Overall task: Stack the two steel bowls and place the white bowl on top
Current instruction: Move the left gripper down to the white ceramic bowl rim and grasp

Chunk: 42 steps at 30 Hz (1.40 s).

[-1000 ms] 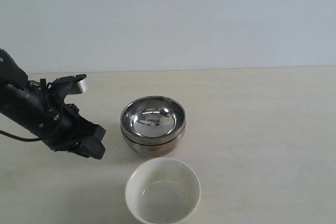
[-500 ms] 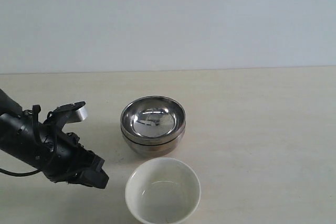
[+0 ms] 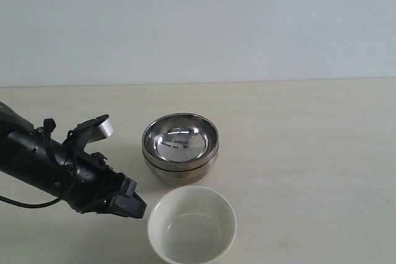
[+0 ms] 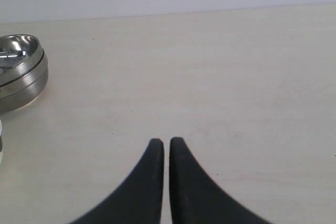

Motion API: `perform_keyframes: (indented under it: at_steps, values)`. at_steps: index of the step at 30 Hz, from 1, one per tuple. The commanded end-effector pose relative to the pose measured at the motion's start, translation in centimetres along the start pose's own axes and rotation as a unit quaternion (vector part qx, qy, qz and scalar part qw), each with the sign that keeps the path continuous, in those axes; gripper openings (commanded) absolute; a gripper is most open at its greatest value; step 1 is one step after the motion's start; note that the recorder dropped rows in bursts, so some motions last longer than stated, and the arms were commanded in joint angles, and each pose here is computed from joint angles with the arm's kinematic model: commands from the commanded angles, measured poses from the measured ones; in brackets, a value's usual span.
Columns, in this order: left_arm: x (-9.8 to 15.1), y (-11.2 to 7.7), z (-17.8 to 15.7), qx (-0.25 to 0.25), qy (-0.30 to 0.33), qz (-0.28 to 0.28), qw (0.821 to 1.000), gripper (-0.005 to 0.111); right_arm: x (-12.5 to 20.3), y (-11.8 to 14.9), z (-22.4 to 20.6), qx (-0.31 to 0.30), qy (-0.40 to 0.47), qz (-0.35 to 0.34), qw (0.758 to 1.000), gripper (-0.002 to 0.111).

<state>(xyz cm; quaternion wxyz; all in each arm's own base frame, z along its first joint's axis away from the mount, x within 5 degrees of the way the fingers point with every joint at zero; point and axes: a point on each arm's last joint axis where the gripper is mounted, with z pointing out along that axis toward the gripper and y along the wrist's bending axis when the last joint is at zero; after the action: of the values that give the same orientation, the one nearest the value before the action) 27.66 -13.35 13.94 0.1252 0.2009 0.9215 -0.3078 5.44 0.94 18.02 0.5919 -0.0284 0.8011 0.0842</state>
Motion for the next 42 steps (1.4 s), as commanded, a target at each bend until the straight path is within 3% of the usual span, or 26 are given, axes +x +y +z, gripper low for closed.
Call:
perform_keyframes:
  at_steps: [1, 10, 22, 32, 42]
  values:
    - [0.1, -1.5, 0.2, 0.036, 0.002, 0.02, 0.999, 0.033, -0.1, 0.0, 0.0, 0.004, -0.005, -0.003, 1.0, 0.0]
    - [0.0, -1.5, 0.2, 0.038, -0.005, 0.011, 0.999, 0.033, -0.1, 0.0, 0.0, 0.004, -0.005, -0.003, 1.0, 0.0]
    - [0.2, -0.2, 1.7, 0.018, -0.001, -0.015, 1.0, 0.033, -0.1, 0.0, 0.0, 0.004, -0.005, -0.003, 1.0, 0.0]
    - [-0.1, -0.2, 2.4, 0.047, -0.023, -0.022, 0.998, 0.033, -0.1, 0.0, 0.0, 0.004, -0.005, -0.003, 1.0, 0.0]
    - [0.4, -0.1, 2.9, 0.056, 0.003, -0.009, 0.998, 0.033, -0.1, 0.0, 0.0, 0.004, -0.005, -0.003, 1.0, 0.0]
